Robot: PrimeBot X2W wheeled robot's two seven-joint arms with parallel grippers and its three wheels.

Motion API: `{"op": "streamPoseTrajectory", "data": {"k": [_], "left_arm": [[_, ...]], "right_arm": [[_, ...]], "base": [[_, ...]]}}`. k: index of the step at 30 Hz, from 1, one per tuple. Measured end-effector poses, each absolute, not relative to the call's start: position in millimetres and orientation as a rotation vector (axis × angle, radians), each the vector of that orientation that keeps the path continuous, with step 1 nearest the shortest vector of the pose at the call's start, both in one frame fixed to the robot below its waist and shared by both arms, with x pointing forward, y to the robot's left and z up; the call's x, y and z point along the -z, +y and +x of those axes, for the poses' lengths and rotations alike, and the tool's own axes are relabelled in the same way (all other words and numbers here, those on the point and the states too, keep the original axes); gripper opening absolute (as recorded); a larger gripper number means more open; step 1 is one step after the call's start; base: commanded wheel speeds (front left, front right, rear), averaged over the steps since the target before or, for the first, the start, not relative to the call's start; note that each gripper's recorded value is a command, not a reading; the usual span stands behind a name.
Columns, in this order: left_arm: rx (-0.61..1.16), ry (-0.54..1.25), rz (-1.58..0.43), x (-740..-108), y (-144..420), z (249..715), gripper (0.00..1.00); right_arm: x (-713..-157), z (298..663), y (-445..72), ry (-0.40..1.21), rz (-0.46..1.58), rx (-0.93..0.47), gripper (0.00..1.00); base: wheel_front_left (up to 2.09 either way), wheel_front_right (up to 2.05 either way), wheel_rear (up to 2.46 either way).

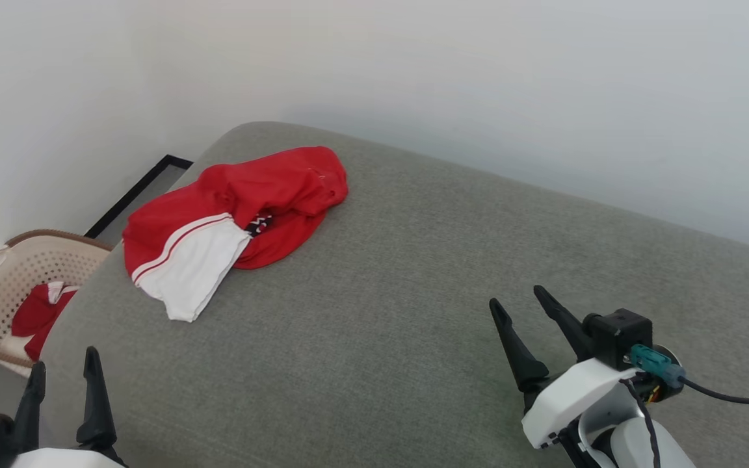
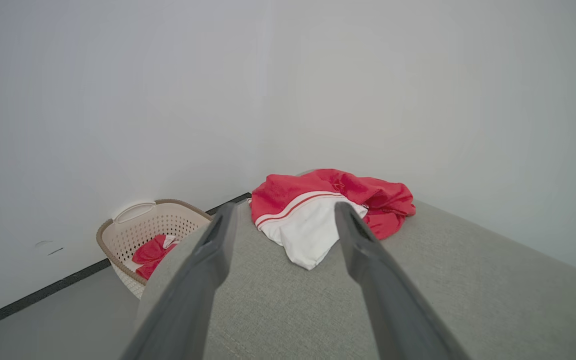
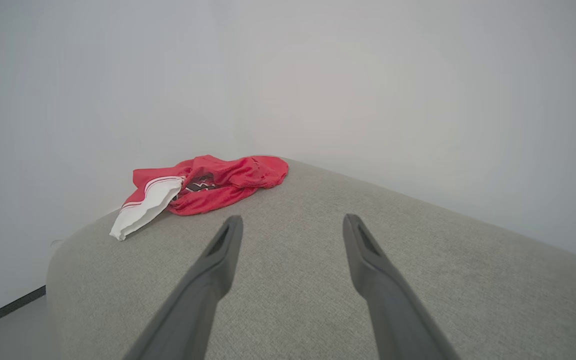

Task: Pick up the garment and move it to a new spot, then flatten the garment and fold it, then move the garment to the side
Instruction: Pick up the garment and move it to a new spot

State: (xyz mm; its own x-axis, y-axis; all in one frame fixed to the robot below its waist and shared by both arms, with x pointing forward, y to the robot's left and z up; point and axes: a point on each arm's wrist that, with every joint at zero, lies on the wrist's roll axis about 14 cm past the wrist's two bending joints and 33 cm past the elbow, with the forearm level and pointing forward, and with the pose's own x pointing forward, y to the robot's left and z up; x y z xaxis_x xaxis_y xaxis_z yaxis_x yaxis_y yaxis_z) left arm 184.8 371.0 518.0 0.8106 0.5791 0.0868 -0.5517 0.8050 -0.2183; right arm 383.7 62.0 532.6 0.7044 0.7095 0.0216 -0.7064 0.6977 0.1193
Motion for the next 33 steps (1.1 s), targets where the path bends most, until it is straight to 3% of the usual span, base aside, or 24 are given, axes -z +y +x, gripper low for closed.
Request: {"op": "streamPoseTrajectory", "data": {"k": [13,23,33], "left_arm": [[-0.555,-0.162,-0.179,-532.5,375.8,229.4,1.0],[-0.461,-0.157,-0.12,-557.9,394.8,319.8,1.0],[-0.4,-0.024,-0.111,-533.5,404.9,422.4,1.0]], "right_arm": [[-519.6,396.9,61.3,0.065,0.105,-0.79,1.0],[-512.5,435.9,38.2,0.077,0.067,-0.737,1.0],[-490.8,486.8,3.9,0.102,0.037,-0.652,1.0]], "base": [[0.0,0.0,0.0],[0.0,0.0,0.0],[0.0,0.0,0.0]]}}
